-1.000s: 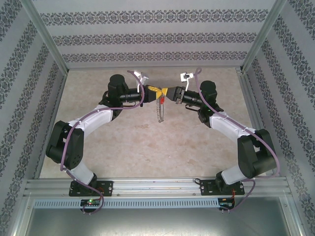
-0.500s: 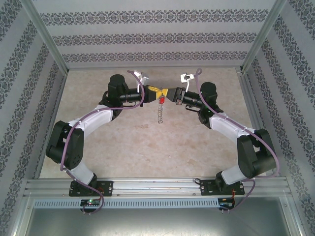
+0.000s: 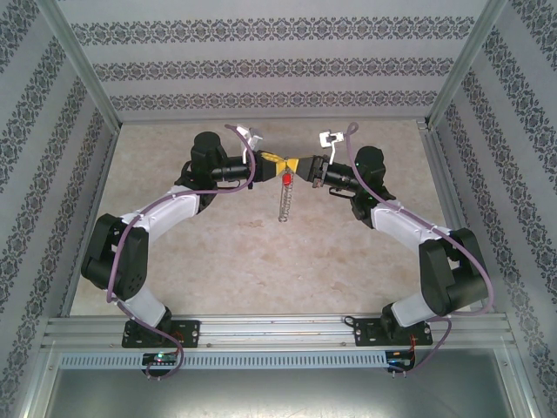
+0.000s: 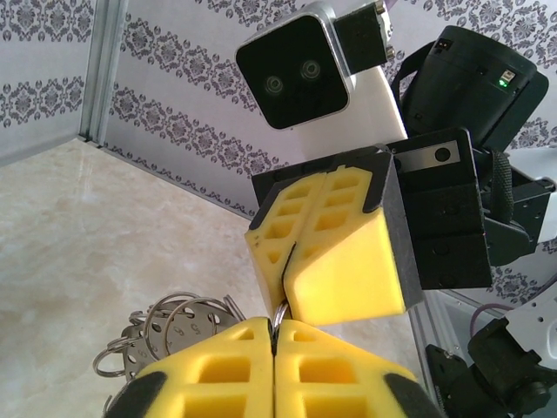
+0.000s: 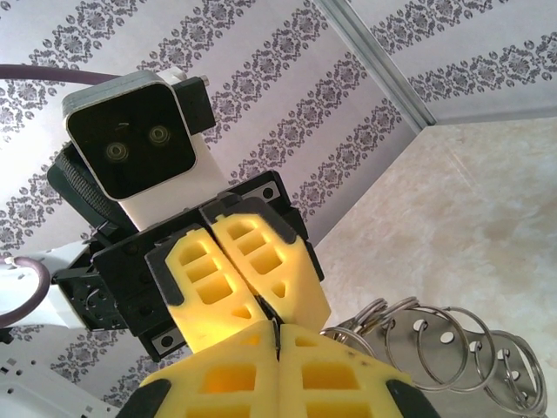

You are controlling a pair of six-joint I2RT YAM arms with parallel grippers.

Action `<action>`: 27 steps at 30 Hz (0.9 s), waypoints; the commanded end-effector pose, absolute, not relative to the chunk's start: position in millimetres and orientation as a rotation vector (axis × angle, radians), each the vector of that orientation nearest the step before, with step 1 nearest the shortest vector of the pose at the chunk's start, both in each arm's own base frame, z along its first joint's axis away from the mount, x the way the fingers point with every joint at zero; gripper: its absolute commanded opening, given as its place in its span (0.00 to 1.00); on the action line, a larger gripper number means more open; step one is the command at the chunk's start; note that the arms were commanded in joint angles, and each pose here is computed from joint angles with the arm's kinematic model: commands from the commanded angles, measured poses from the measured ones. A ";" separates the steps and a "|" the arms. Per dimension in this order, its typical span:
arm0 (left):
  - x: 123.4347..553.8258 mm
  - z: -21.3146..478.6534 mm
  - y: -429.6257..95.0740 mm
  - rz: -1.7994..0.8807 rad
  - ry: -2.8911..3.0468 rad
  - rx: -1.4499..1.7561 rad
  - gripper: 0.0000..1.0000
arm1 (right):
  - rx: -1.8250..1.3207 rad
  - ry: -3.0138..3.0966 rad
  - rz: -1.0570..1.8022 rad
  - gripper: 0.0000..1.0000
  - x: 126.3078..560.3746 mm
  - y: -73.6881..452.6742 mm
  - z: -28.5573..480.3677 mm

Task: Put the keys on the keyring

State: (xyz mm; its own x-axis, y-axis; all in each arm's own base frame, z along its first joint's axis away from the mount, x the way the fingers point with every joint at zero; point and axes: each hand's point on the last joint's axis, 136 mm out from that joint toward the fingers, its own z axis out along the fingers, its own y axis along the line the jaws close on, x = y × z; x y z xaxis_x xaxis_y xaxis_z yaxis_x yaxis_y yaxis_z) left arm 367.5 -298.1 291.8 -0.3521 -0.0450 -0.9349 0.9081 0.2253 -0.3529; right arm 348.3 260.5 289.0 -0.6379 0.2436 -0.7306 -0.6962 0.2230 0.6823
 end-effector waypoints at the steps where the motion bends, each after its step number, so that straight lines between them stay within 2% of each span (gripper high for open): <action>1: 356.8 318.8 -300.1 -1.267 1.465 0.889 0.22 | -0.486 1.749 1.508 0.00 349.9 258.9 286.7; 5: 357.2 315.9 -297.3 -1.232 1.496 0.905 0.37 | -0.580 1.773 1.466 0.00 353.3 254.6 288.7; 10: 353.8 315.6 -294.4 -1.209 1.527 0.935 0.45 | -0.704 1.812 1.416 0.00 355.8 250.5 284.2; 18: 344.2 308.1 -292.4 -1.204 1.606 1.022 0.47 | -0.948 1.910 1.323 0.00 343.3 248.9 273.2; 27: 342.3 301.0 -296.1 -1.259 1.652 1.061 0.47 | -1.067 1.901 1.332 0.00 336.1 248.7 279.7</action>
